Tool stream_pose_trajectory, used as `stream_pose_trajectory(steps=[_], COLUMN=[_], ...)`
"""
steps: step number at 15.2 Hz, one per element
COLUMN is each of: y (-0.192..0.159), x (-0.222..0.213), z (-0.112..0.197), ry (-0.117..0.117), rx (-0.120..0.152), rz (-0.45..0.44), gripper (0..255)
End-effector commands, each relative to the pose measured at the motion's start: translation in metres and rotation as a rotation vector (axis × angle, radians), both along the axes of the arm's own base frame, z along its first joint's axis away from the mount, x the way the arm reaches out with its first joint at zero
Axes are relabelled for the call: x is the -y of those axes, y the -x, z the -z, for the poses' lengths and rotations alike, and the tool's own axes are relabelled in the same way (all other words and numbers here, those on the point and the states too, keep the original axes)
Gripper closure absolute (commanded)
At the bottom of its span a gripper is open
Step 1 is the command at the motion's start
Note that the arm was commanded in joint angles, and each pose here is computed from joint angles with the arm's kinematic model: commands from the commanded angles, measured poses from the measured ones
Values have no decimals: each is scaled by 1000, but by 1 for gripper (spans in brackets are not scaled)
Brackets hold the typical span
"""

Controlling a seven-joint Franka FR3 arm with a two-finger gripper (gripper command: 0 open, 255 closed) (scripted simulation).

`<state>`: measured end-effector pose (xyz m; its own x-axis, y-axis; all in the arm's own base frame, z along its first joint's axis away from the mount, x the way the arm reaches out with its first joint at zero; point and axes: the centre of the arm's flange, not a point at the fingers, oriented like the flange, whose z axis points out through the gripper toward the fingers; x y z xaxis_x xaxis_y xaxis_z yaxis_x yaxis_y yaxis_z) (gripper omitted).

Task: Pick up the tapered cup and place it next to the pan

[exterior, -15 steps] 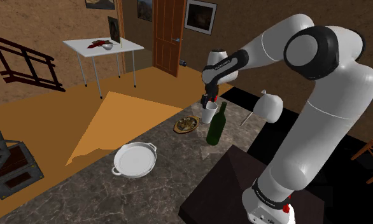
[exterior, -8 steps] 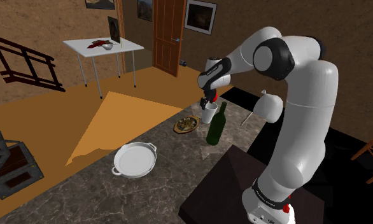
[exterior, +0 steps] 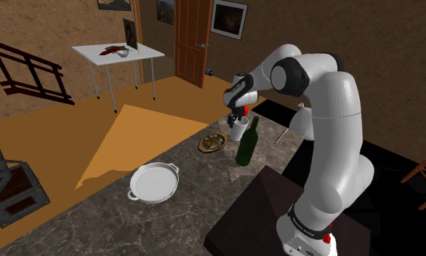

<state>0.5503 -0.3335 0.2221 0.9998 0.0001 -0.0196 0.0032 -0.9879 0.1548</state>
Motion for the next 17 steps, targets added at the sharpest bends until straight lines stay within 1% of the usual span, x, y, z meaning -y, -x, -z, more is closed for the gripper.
stream_pose_trajectory(steps=[1, 4, 11, 12, 17], y=[0, 1, 1, 1, 1], x=[1, 3, 3, 3, 3], z=[11, 24, 24, 24, 24], ry=[0, 0, 0, 0, 0], rx=[0, 0, 0, 0, 0], rz=[0, 0, 0, 0, 0], gripper=[0, 0, 0, 255, 255])
